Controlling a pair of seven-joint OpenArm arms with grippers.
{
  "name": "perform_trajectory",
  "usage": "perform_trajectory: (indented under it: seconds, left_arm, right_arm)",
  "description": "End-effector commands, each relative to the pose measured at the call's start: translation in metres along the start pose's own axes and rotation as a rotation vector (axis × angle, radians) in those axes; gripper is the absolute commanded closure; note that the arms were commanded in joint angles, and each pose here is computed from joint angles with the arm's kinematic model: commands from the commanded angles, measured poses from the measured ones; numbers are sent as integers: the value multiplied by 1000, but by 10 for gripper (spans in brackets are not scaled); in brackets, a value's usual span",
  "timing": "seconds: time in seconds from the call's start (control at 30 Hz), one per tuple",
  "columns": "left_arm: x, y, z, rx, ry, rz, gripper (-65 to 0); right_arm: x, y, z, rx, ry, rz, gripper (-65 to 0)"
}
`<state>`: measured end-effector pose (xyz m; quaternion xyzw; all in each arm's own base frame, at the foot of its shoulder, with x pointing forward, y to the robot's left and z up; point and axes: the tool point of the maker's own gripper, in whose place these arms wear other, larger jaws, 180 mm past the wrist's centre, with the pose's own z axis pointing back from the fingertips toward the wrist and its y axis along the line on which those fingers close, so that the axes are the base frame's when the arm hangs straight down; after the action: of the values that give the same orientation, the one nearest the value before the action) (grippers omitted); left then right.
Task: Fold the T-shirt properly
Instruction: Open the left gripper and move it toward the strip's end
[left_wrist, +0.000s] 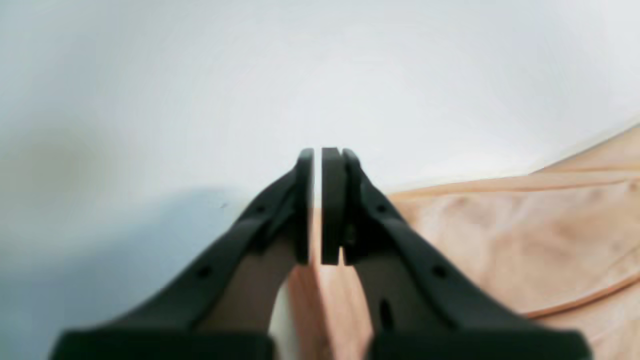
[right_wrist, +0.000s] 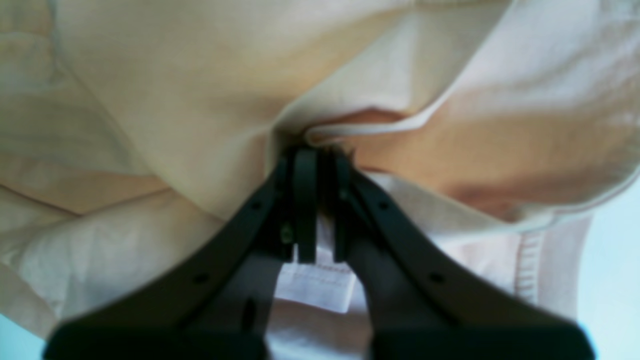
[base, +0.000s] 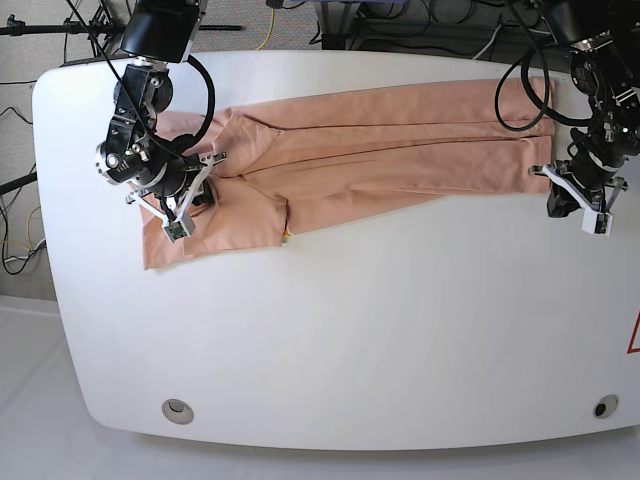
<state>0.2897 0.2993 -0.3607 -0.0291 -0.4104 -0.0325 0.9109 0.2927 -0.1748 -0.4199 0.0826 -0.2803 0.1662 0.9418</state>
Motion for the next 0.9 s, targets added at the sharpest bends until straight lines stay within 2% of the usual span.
perform_trajectory:
  seconds: [0.0, 0.23, 0.5, 0.57, 0.83, 0.87]
  left_arm:
    - [14, 11, 6, 24, -42, -15, -27]
    - [15, 11, 13, 27, -51, -18, 0]
    - [11, 17, 31, 70, -52, -27, -4]
    - [6, 18, 33, 77, -42, -21, -37]
    - [-8, 20, 39, 85, -5, -4, -237]
    - [-5, 17, 40, 80, -4, -19, -288]
  right_arm:
    - [2, -5, 3, -17, 7, 10, -34]
    - [5, -5, 3, -19, -4, 15, -31]
    - [5, -4, 2, -17, 2, 18, -34]
    - [5, -4, 2, -18, 0, 20, -34]
    - [4, -5, 2, -21, 4, 22, -39]
    - [4, -6, 2, -23, 10, 23, -46]
